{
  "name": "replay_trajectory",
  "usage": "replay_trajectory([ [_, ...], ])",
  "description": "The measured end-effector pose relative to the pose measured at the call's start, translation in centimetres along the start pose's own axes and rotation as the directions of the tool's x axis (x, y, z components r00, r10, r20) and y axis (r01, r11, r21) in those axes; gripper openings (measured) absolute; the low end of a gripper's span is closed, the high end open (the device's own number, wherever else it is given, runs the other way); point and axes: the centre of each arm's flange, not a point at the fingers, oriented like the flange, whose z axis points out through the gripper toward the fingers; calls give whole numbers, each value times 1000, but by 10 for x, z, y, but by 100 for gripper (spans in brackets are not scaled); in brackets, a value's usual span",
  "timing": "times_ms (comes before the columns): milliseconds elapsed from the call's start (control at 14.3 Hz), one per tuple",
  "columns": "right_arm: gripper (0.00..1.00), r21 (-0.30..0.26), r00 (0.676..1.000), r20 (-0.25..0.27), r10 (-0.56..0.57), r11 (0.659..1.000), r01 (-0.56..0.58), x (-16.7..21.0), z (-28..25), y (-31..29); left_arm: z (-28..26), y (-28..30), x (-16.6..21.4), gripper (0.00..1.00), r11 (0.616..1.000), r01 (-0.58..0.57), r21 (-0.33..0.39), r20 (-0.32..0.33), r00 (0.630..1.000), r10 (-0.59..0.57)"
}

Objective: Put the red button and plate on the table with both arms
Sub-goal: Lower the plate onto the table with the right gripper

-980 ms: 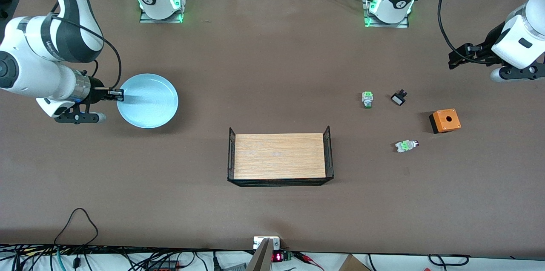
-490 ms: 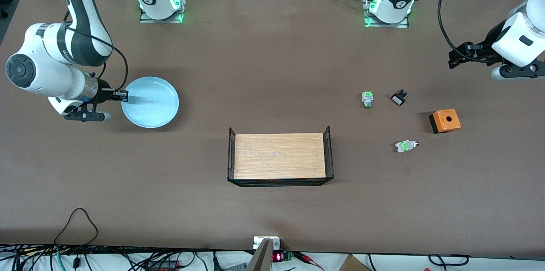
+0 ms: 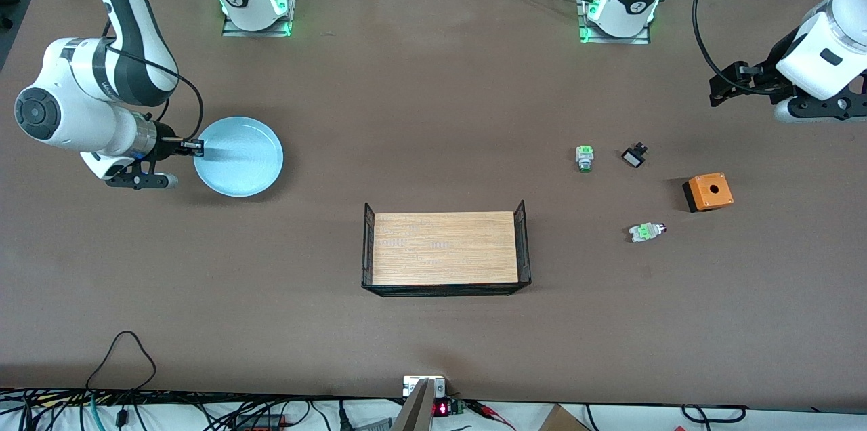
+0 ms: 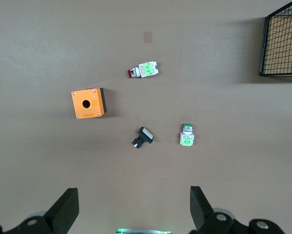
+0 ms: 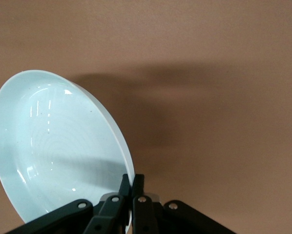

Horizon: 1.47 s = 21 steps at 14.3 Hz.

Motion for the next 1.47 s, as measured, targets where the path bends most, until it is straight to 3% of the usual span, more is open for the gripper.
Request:
replay_trajectory([
  [1260, 4, -3, 993, -35, -115, 993, 115, -24, 101, 50, -7, 1, 2, 100, 1000, -3, -2, -17, 1000, 3],
  [1330, 8, -2, 994, -35, -107, 994, 107, -24, 101, 50, -7, 1, 2, 100, 1000, -3, -2, -16, 1000, 3],
  [1470, 27, -2, 996, -37, -85, 996, 85, -24, 101, 50, -6, 1, 2, 100, 1000, -3, -2, -16, 1000, 3],
])
